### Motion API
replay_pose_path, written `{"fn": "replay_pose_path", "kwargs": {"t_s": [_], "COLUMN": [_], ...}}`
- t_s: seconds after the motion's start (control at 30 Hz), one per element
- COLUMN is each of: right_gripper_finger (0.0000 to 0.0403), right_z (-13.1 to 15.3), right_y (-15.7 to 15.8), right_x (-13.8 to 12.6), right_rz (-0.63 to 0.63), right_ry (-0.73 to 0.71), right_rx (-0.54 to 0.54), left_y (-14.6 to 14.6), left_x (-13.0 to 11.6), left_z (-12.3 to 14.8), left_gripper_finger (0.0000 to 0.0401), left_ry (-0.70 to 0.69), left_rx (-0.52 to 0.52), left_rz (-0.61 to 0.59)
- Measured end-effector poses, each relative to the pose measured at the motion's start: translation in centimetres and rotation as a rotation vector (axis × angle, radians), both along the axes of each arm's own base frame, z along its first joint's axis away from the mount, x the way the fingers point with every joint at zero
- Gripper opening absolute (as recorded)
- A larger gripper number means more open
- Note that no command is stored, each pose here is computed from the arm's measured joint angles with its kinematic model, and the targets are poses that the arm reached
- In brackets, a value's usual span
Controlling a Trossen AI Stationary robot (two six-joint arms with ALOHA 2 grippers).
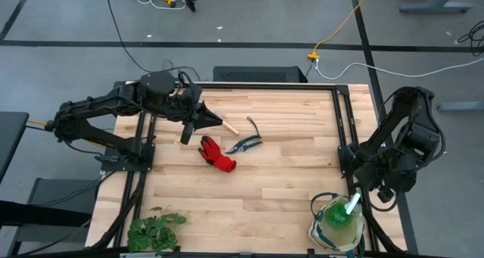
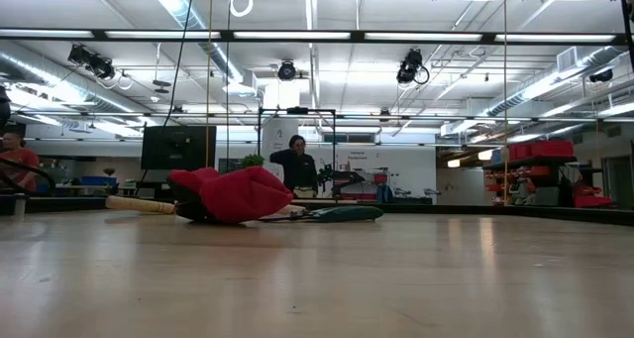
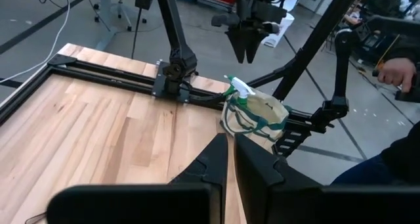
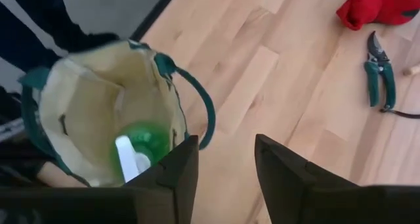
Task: Pick & Place Garden tools in Gardening bag
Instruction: Put the trowel into the gardening bag
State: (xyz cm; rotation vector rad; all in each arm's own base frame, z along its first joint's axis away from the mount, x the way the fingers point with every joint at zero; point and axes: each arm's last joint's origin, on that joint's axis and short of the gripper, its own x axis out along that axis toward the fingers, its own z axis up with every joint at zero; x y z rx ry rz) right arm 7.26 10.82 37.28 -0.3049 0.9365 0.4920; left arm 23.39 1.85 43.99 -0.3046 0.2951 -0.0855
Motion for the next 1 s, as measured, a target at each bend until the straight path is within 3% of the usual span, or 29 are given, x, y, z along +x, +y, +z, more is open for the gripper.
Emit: {"fn": "replay_pose_path", "kwargs": {"t_s": [0.33, 0.7, 1.0], "right_gripper_finger": [0.0149, 0.0149, 0.0149], "right_z": [1.3, 4.0, 5.6], "right_y": [-2.1, -4.6, -6.0], "right_x": [0.2, 0.0, -0.1], "right_rz": [-0.084, -0.129, -0.209], "right_ry": [-0.083, -0.366, -0.562], "right_rx": [0.139, 0.317, 0.346], "left_y": [0.0, 0.0, 0.0], "left_x": [0.0, 0.0, 0.0], "left_z": [0.0, 0.0, 0.0], "left_gripper_finger": [0.0030, 0.0030, 0.0030], "left_ry": [0.000, 0.000, 0.000], "left_rx": [0.000, 0.000, 0.000], "left_rz": [0.000, 0.000, 0.001]}}
